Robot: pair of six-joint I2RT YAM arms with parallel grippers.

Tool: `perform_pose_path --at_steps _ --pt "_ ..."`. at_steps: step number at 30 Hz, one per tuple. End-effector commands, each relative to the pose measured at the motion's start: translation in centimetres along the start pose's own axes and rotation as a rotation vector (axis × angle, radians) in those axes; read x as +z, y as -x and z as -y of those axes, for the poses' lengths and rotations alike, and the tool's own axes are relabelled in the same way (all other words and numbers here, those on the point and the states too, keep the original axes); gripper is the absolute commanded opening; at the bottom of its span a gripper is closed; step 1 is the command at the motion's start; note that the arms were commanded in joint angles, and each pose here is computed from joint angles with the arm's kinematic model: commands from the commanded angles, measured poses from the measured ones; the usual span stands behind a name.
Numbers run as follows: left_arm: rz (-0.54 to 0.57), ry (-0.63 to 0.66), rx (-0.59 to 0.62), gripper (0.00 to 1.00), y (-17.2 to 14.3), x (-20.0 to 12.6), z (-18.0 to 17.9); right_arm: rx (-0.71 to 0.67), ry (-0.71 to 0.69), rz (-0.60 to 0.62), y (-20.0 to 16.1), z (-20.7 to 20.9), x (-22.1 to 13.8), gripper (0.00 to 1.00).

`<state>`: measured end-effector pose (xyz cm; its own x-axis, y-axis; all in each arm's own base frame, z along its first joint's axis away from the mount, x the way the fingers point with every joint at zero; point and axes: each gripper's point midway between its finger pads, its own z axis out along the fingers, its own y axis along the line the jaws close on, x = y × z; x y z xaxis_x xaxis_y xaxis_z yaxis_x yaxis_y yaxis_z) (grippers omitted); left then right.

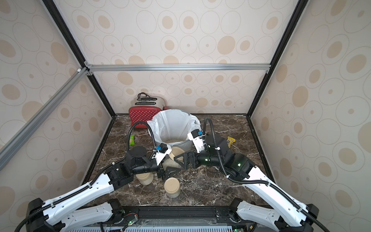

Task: Empty moldy rice from jars
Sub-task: Unscrew the lid from the jar.

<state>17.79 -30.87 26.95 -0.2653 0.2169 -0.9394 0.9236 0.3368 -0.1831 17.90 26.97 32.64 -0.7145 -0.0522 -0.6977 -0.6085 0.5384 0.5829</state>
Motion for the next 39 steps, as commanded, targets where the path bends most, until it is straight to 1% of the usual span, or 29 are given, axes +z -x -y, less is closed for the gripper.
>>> perform_pose_path --at_steps 1,6,12,16,18,23,27,33,39 --pt "0.179 -0.051 0.116 0.34 7.3 -1.7 2.2 -0.049 0.033 0.067 1.8 -1.5 -1.1 1.0" --pt "0.193 -0.036 0.147 0.34 8.3 -1.6 2.0 -0.067 0.026 0.07 2.2 -1.6 -0.9 1.0" --pt "0.181 -0.042 0.157 0.33 8.4 -0.8 1.8 -0.083 0.038 0.11 3.3 -1.9 -0.4 1.0" --pt "0.178 -0.054 0.165 0.33 8.5 -0.5 1.9 -0.099 0.019 0.133 4.0 -1.7 -0.2 1.0" --pt "0.178 -0.053 0.169 0.33 8.6 -0.5 1.9 -0.104 -0.008 0.135 4.2 -1.3 -0.1 0.95" --pt "0.185 -0.051 0.173 0.33 8.9 -0.6 2.0 -0.106 -0.021 0.105 3.7 -0.9 0.4 0.79" --pt "0.182 -0.092 0.164 0.32 9.1 -0.5 2.7 -0.118 -0.021 0.11 3.6 -0.9 0.2 0.69" --pt "0.183 -0.205 0.12 0.29 10.1 -0.8 4.6 -0.218 0.06 0.125 4.0 -2.9 -0.8 0.62" --pt "0.205 -0.299 0.107 0.29 11.8 -1.8 6.5 -0.38 0.246 0.086 3.9 -7.0 -1.9 0.62"
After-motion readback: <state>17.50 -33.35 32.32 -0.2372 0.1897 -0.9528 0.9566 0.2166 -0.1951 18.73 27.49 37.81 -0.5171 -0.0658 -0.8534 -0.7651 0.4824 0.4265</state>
